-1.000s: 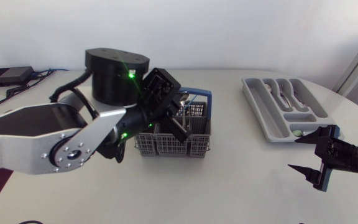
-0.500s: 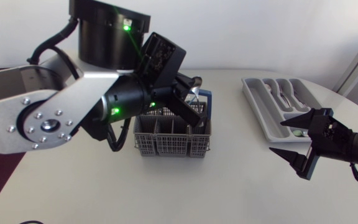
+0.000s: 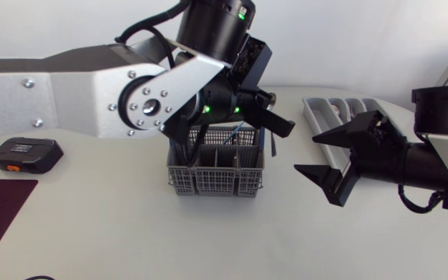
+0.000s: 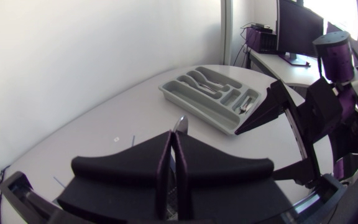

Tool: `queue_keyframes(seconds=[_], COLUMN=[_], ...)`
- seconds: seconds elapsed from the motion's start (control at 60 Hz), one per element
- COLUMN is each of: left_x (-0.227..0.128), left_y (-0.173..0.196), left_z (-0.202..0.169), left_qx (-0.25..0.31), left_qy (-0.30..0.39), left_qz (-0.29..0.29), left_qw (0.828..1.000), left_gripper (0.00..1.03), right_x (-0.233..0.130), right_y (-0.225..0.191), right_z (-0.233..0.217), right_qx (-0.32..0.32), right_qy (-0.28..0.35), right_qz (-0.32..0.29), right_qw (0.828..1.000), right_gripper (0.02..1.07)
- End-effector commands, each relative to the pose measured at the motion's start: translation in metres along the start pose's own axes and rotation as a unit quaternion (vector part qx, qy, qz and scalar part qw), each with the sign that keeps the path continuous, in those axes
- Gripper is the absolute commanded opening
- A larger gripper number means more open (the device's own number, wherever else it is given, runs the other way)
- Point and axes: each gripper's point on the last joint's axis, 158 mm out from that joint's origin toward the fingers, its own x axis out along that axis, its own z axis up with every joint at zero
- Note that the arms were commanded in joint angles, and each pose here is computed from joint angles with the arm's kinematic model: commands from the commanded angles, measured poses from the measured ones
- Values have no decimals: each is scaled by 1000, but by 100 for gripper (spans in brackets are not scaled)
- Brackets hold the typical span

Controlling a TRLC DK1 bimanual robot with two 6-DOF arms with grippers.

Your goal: Unload the cutlery basket into the drawer organizer.

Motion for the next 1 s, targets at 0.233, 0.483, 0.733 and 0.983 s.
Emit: queue_keyframes(seconds=[0.233,0.483,0.733,0.983], left_x=[12,12,14,15], left_y=[-9,-12,-12,-13], left_z=[11,13,11,9], left_qx=[-45,-61,-72,-76], left_qy=[-2,-3,1,4], left_qz=[0,-3,-4,-5], left_qw=[999,998,997,997], left_gripper=[3,3,3,3], right_x=[25,36,38,47], right_y=[-10,-15,-11,-7], right_z=[47,67,69,64], right_qx=[67,89,86,87], right_qy=[-17,-39,-39,-29], right_qz=[2,-13,-16,-10], right_qw=[998,995,995,996], right_gripper=[78,51,29,24])
